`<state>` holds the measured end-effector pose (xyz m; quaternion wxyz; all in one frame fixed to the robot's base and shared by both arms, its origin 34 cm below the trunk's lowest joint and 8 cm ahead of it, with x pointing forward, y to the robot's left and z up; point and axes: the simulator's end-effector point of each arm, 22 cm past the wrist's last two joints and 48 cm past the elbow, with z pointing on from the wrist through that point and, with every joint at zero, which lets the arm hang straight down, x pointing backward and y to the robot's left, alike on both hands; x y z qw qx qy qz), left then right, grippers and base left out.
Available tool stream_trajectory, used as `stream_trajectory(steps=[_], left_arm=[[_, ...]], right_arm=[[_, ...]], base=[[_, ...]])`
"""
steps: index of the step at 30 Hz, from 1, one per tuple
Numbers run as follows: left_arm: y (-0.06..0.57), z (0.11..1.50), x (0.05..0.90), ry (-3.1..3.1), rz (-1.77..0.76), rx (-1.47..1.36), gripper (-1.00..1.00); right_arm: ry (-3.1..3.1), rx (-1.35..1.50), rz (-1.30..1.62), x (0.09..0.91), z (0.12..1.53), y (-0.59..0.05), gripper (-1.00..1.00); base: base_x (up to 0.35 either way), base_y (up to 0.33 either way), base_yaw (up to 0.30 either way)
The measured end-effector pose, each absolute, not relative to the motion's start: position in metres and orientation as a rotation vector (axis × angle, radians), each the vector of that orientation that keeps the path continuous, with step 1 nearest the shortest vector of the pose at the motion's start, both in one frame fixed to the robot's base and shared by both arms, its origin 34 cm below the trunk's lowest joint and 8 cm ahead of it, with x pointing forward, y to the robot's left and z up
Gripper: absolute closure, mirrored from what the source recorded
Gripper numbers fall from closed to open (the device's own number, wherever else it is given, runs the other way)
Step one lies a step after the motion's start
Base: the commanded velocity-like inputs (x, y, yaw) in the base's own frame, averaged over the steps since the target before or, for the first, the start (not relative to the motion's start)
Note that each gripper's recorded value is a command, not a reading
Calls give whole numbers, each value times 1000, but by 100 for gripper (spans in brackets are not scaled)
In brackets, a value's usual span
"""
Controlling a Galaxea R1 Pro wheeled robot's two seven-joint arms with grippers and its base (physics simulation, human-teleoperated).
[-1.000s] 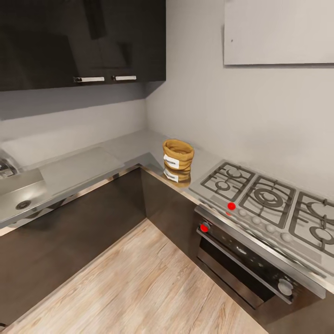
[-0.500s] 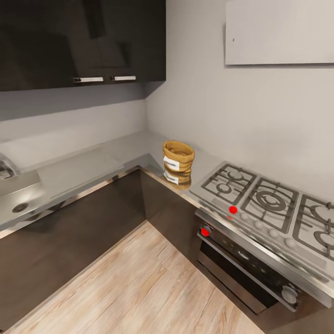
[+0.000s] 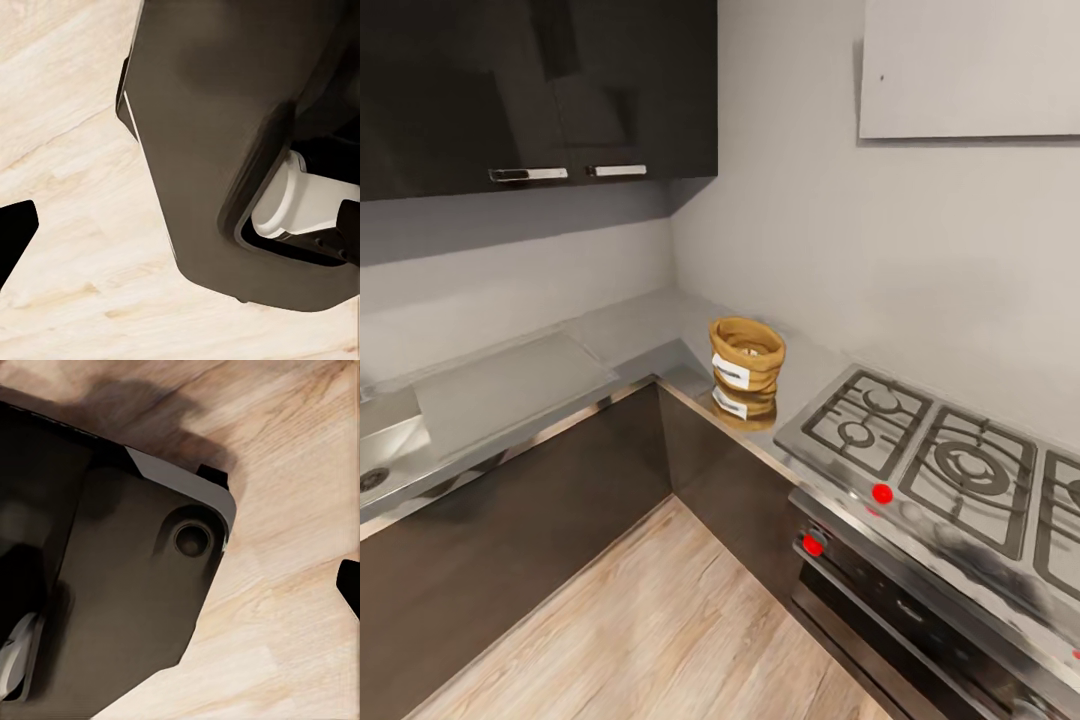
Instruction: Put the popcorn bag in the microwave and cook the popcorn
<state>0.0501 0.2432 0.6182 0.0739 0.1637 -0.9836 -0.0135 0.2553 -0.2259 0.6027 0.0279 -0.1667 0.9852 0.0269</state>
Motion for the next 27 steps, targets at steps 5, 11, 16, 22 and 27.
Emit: stream_trajectory(steps=[5,11,16,22,27], left_arm=[[243,618,50,-2952,-41,493,-100],[242,618,50,-2952,-39,495,-100],[242,618,51,-2953,-39,493,-100],[242,618,50,-2953,-39,493,-100],[242,618,51,-2953,-38,493,-100]], right_arm=[[3045,-519,87,255,603,-225,-100],[2966,-672,42,340,627,-163,-100],[2931,-678,65,439,696,-149,-100],[2752,-692,229,520,836,-84,-100],[2572,-766,266,578,895,-52,-100]], base=[[32,0,0],[1,0,0],[0,0,0],[0,0,0],[0,0,0]])
